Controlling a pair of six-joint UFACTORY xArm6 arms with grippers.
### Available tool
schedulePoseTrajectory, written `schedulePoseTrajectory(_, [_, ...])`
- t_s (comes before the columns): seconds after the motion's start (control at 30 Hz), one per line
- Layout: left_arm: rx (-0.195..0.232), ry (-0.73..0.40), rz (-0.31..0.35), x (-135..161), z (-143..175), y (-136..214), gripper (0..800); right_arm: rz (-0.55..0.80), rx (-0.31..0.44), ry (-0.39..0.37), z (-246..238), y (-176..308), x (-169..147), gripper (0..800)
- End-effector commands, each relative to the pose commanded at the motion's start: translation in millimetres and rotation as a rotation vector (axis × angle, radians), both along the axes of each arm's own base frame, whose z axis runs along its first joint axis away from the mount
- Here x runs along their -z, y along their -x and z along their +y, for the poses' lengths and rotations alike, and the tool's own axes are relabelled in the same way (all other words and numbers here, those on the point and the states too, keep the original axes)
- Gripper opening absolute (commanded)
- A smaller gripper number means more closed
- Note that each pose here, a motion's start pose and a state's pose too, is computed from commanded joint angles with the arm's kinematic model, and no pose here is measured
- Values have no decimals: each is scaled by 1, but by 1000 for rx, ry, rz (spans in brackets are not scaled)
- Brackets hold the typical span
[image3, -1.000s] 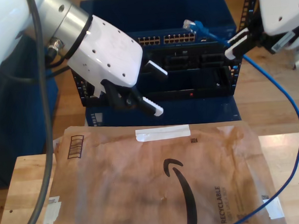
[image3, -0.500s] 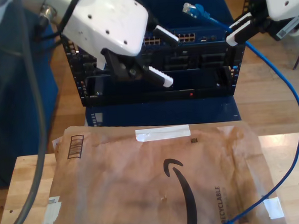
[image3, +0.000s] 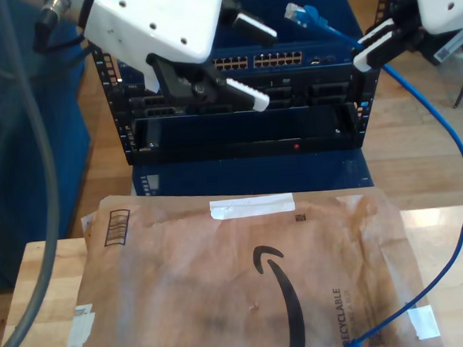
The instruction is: Grab the cable and plug it in
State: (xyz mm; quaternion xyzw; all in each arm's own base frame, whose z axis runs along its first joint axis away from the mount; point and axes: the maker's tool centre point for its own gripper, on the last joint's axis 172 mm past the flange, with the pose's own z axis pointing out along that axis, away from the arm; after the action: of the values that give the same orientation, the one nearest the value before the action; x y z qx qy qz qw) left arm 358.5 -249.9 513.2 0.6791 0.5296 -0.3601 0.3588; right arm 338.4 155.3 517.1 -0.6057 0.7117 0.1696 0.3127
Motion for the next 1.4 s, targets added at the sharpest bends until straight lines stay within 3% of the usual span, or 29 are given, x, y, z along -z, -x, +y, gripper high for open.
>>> schedulePoseTrajectory(0.13, [12, 10, -10, -11, 2, 2, 794, 9, -6, 8, -2, 4, 6, 2])
schedulePoseTrajectory(0.27, [-24, 25, -21, -19, 14, -7, 795, 9, 31, 16, -28, -2, 14, 2])
schedulePoseTrajectory(0.4, [-34, 41, -26, -26, 19, -9, 794, 11, 56, 21, -53, -6, 23, 2])
schedulePoseTrajectory(0.63, [-29, 80, -36, -40, 15, -9, 794, 18, 38, 30, -65, -1, 31, 2])
schedulePoseTrajectory(1.03, [4, 142, -11, -50, 8, -16, 794, 12, 19, -16, -54, 1, 24, 2])
schedulePoseTrajectory(1.23, [4, 144, 16, -40, 6, -24, 794, 12, 17, -24, -52, 0, 23, 2])
schedulePoseTrajectory(1.4, [17, 144, 22, -37, -1, -23, 794, -7, 6, -74, -41, -1, 10, 2])
